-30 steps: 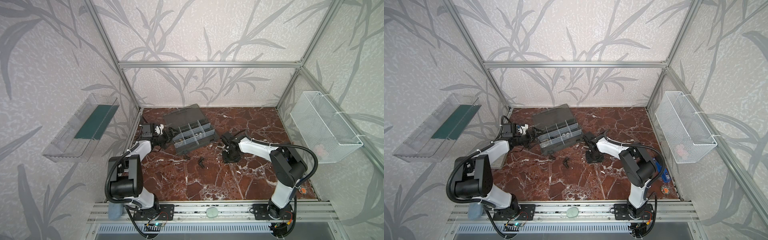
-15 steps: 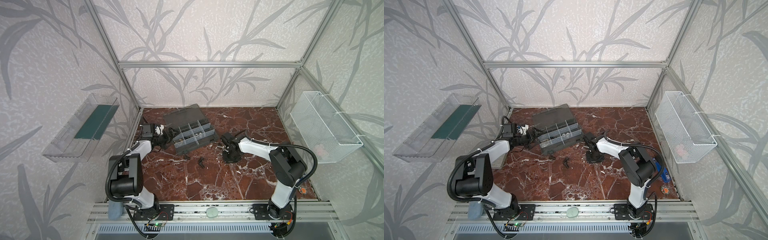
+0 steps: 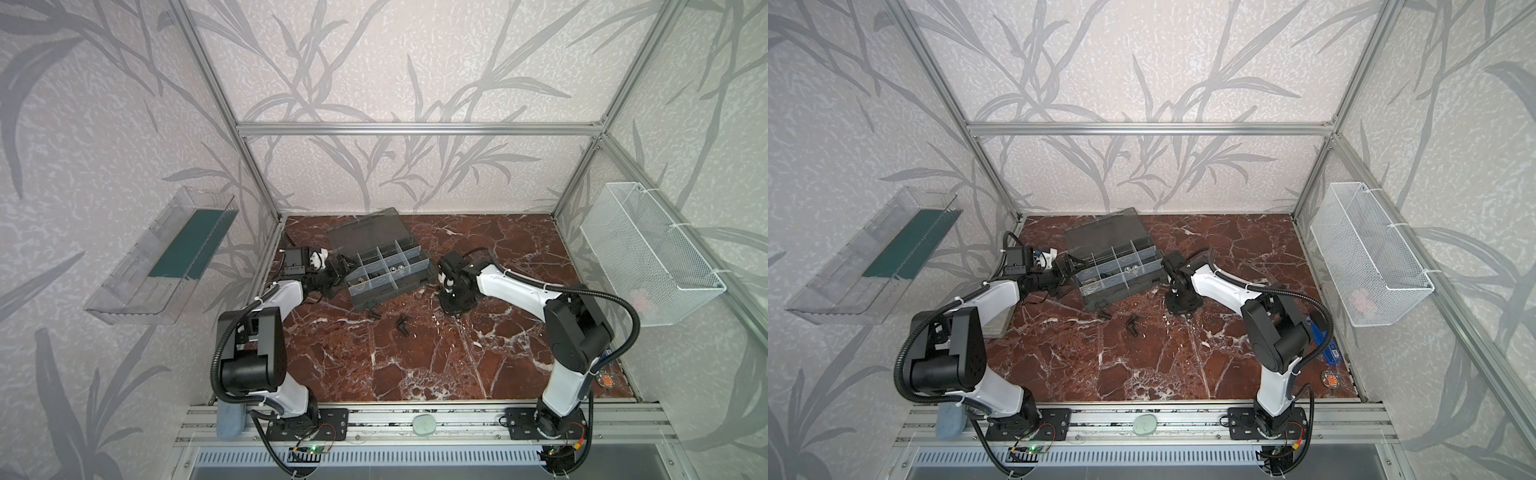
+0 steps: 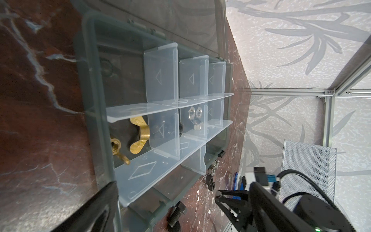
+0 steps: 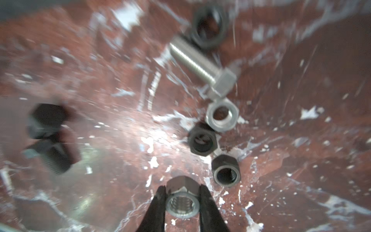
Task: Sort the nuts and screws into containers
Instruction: 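Lift the silver hex nut and carry it over the organizer box, then lower the nut into the silver nut compartment and open the right gripper, then move the right gripper back over the loose nuts beside the silver bolt, then lower the right gripper and close it on a silver hex nut, then lift the silver hex nut and carry it over the organizer box, then lower the nut into the silver nut compartment and open the right gripper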
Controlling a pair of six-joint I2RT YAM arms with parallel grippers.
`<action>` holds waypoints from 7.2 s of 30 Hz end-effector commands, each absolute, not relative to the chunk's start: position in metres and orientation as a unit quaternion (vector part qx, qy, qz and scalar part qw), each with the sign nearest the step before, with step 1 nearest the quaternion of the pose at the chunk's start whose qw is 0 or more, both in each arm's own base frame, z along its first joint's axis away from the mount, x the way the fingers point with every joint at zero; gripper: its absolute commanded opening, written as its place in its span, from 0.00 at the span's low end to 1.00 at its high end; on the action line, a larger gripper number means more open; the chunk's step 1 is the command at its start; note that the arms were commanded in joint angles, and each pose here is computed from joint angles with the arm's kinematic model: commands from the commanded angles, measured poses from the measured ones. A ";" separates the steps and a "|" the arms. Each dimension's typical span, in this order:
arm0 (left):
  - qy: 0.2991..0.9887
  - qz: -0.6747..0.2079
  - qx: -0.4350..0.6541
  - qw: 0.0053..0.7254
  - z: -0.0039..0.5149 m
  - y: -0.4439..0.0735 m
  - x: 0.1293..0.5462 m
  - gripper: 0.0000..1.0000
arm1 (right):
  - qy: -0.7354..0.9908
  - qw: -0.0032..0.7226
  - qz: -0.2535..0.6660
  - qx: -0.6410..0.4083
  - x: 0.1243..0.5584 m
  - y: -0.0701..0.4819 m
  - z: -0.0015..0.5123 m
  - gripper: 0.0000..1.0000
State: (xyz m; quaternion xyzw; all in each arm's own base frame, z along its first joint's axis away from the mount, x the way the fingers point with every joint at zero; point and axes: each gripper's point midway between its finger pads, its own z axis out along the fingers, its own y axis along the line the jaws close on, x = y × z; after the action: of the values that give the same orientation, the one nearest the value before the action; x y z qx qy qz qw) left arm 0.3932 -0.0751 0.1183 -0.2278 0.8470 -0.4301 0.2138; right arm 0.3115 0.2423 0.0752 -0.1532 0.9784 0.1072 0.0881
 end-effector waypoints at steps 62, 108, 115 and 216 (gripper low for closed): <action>0.831 -0.457 -0.217 0.230 0.134 -0.078 0.396 0.99 | 0.865 0.344 0.221 -0.293 0.462 0.393 0.130 0.48; 0.834 -0.450 -0.222 0.228 0.132 -0.077 0.396 0.99 | 0.988 0.073 0.070 -0.114 0.342 0.209 0.040 0.50; 0.834 -0.451 -0.222 0.228 0.132 -0.077 0.397 1.00 | 0.989 0.064 0.069 -0.116 0.342 0.216 0.030 0.49; 0.832 -0.456 -0.219 0.228 0.131 -0.077 0.393 0.99 | 0.901 0.261 0.154 -0.311 0.474 0.388 0.086 0.02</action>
State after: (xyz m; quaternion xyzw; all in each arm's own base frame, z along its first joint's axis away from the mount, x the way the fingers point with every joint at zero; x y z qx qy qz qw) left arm 0.3952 -0.0790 0.1266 -0.2228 0.8330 -0.4547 0.2228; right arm 0.4730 0.3922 0.0924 -0.3135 0.8950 0.1655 0.2709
